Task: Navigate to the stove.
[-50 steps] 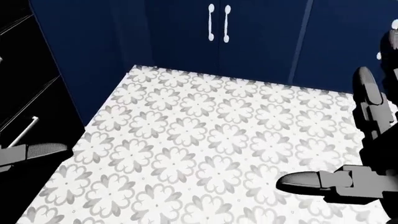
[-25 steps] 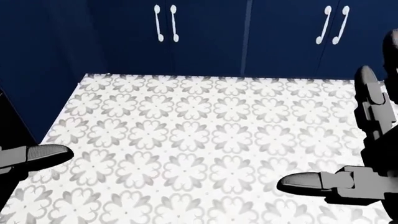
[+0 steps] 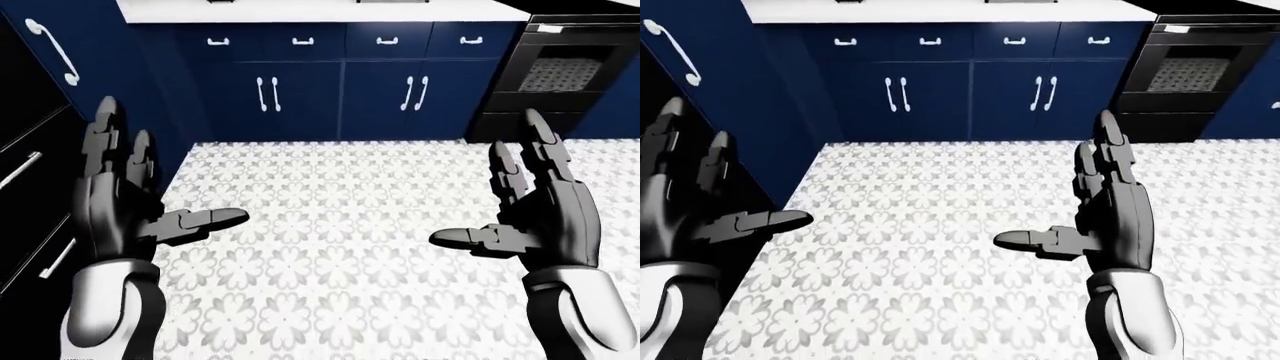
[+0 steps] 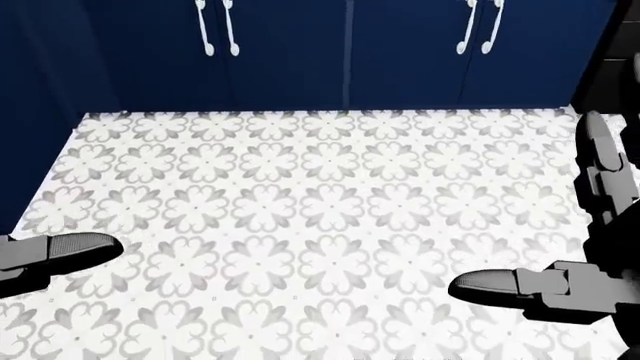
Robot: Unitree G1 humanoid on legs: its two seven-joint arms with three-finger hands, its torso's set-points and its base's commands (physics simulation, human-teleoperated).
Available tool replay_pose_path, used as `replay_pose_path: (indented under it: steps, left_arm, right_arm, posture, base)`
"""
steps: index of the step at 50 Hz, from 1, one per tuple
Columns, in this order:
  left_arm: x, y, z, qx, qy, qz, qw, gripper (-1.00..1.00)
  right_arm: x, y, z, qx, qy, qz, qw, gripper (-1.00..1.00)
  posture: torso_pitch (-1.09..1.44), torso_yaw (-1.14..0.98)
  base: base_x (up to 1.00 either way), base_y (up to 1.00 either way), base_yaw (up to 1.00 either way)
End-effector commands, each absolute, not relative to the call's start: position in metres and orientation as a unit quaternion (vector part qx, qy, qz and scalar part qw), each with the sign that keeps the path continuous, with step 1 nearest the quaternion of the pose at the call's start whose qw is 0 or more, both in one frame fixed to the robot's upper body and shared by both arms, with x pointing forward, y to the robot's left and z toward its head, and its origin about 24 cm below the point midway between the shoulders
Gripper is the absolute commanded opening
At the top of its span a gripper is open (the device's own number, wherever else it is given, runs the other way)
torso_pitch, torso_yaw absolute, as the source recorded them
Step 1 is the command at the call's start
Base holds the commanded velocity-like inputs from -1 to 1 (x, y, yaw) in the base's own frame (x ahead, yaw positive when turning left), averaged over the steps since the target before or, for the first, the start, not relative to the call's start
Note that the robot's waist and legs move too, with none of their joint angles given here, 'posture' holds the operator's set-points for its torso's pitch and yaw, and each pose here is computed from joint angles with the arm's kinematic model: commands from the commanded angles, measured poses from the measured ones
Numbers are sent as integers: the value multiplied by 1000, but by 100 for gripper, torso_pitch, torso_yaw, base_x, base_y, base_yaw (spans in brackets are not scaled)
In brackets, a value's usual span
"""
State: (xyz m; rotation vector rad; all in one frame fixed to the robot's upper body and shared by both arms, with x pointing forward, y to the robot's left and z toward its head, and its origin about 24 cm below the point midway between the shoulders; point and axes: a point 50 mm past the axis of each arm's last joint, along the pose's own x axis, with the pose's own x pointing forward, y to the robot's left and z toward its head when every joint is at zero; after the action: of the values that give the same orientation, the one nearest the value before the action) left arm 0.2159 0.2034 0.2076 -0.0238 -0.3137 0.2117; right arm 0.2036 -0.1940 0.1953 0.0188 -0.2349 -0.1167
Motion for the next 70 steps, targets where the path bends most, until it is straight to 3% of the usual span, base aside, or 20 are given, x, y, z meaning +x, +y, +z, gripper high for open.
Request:
replay_pose_path:
  steps: [1,70]
  left_arm:
    - [212,201,219,-8,-194,100,976,100]
    - [213,199,218,-5,-193,97,976,100]
  right_arm:
    - [199,-193,208,2,-159,-56,986,100]
    - [200,-195,207,4,-159,-67,985,100]
  posture:
    - [0,0]
    - [0,0]
  base:
    - [0,0,0]
    - [0,-14,0]
